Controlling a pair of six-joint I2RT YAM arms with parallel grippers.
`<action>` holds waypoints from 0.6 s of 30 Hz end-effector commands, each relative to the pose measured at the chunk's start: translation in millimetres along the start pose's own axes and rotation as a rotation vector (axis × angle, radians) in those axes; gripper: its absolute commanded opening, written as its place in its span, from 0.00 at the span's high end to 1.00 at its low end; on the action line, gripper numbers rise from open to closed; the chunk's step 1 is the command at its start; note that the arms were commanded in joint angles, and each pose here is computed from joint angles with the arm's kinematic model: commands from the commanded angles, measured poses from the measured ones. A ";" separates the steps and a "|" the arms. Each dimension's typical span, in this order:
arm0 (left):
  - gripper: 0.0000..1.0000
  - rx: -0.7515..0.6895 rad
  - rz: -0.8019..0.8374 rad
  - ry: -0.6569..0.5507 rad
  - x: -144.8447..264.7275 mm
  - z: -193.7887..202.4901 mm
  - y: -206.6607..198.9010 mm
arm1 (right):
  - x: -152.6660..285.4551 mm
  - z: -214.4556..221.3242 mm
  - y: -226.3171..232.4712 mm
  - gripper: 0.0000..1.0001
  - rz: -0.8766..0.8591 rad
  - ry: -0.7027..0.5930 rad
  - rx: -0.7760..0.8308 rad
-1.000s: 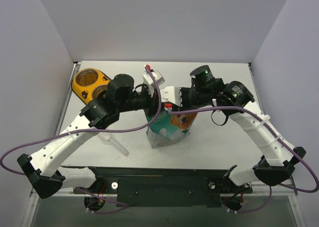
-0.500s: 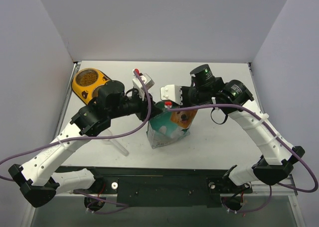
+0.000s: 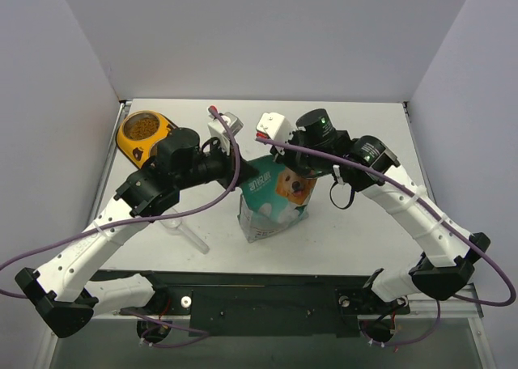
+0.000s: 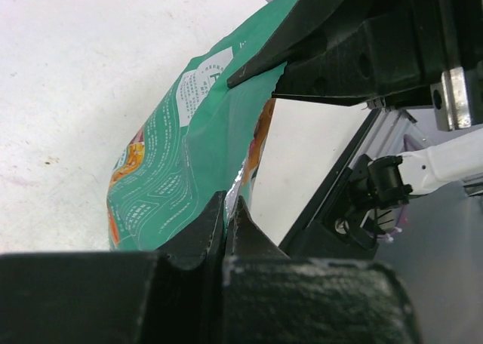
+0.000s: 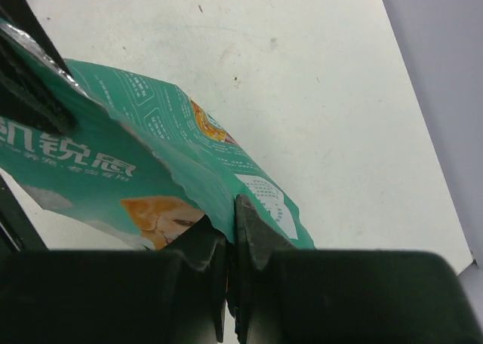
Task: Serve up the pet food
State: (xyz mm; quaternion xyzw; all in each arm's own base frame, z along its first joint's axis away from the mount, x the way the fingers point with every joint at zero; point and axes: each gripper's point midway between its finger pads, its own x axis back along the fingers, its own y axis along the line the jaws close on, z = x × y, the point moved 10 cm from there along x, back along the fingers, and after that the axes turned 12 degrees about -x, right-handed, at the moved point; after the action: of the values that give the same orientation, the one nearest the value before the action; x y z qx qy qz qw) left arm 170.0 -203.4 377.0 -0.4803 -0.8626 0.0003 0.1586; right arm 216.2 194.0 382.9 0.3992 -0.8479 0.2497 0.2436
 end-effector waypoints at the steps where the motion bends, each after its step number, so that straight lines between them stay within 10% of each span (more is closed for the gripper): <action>1: 1.00 0.093 0.029 -0.164 29.1 -31.7 -14.5 | 25.9 -9.1 -25.7 1.00 0.353 -0.076 -0.113; 18: 1.00 0.118 0.009 -0.137 35.6 -22.0 -13.4 | 66.2 26.1 -75.7 0.92 0.677 0.081 -0.221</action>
State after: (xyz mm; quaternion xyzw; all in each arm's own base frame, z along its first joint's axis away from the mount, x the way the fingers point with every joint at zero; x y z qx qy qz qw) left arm 169.1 -208.8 376.8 -0.4677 -0.8620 0.0664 0.1837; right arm 215.7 180.6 385.2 0.3499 -0.8786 0.1761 0.2733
